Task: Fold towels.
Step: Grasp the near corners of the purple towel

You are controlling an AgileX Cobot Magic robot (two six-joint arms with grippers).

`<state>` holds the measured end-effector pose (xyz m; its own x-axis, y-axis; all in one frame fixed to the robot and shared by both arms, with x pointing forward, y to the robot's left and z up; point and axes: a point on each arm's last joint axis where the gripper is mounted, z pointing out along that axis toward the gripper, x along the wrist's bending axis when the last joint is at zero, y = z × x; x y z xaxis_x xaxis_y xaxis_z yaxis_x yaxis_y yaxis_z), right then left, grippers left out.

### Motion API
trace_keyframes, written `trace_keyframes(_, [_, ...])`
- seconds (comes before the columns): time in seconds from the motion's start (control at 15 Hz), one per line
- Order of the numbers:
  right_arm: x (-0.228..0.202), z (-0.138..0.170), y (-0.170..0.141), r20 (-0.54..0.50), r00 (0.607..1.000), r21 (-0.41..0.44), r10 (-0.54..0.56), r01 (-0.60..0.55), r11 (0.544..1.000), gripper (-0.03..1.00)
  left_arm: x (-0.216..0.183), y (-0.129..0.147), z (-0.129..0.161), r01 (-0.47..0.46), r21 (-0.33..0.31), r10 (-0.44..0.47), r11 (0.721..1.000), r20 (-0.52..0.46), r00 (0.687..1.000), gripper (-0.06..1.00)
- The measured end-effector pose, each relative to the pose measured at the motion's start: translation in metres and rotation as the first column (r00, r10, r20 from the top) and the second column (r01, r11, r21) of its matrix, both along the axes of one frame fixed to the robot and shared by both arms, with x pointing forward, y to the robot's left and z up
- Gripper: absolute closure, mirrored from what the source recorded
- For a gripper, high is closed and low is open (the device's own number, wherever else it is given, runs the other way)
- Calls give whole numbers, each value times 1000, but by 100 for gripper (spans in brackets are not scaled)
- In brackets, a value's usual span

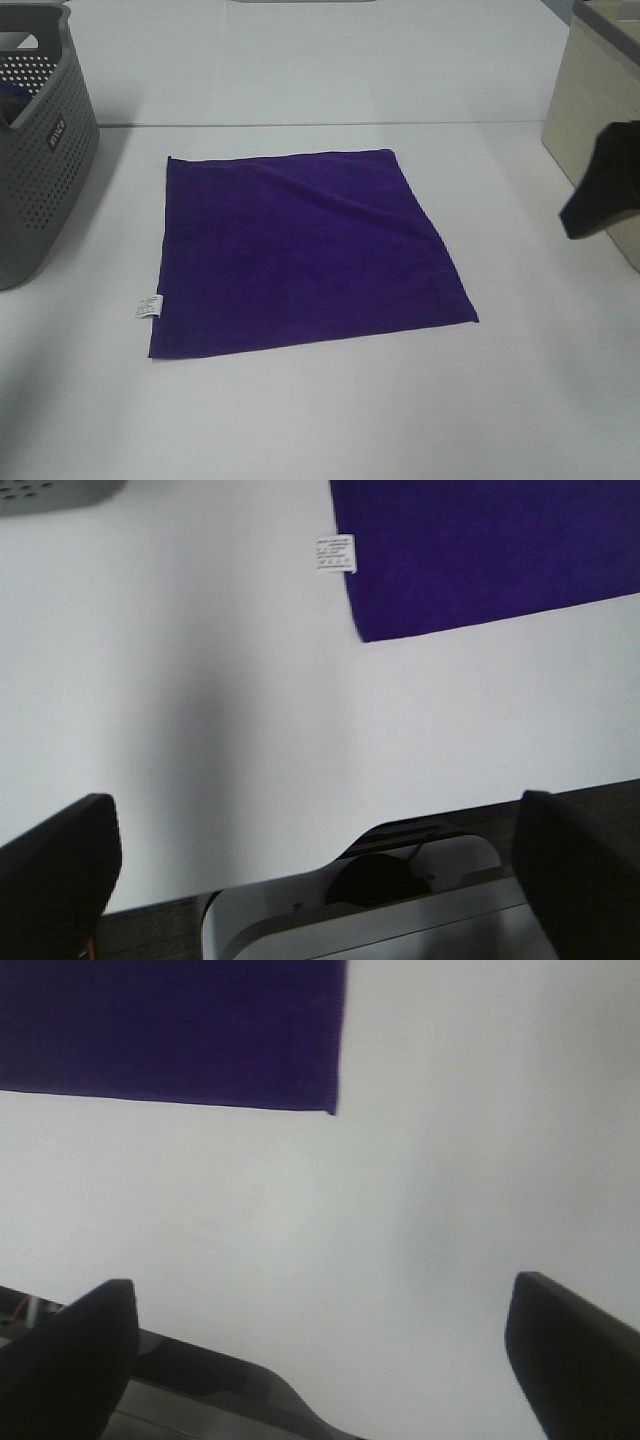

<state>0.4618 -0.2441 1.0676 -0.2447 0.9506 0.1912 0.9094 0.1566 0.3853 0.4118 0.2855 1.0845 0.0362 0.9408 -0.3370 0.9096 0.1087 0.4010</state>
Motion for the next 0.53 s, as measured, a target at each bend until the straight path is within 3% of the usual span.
trace_keyframes(0.07, [15, -5, 5, -20, 999, 37, 26, -25, 999, 1, 13, -4, -6, 19, -54, -19, 998, 0, 1000, -5])
trace_keyframes(0.13, [36, -7, 6, -33, 999, 138, 40, -35, 990, 1, 31, -12, -18, 70, -122, -72, 990, -13, 997, -5])
trace_keyframes(0.2, [36, -7, 6, -33, 999, 138, 40, -35, 990, 1, 31, -12, -18, 70, -122, -72, 990, -13, 997, -5])
trace_keyframes(0.27, [56, -15, -9, -63, 996, 301, 66, -44, 953, 2, 54, -29, -38, 128, -146, -134, 981, -32, 990, -5])
trace_keyframes(0.33, [63, -23, -15, -96, 991, 389, 97, -52, 920, 2, 64, -35, -48, 129, -135, -134, 982, -33, 990, -5])
trace_keyframes(0.53, [80, -65, -21, -218, 961, 462, 170, -52, 885, 2, 93, -39, -93, 88, -113, -102, 990, -129, 986, -5])
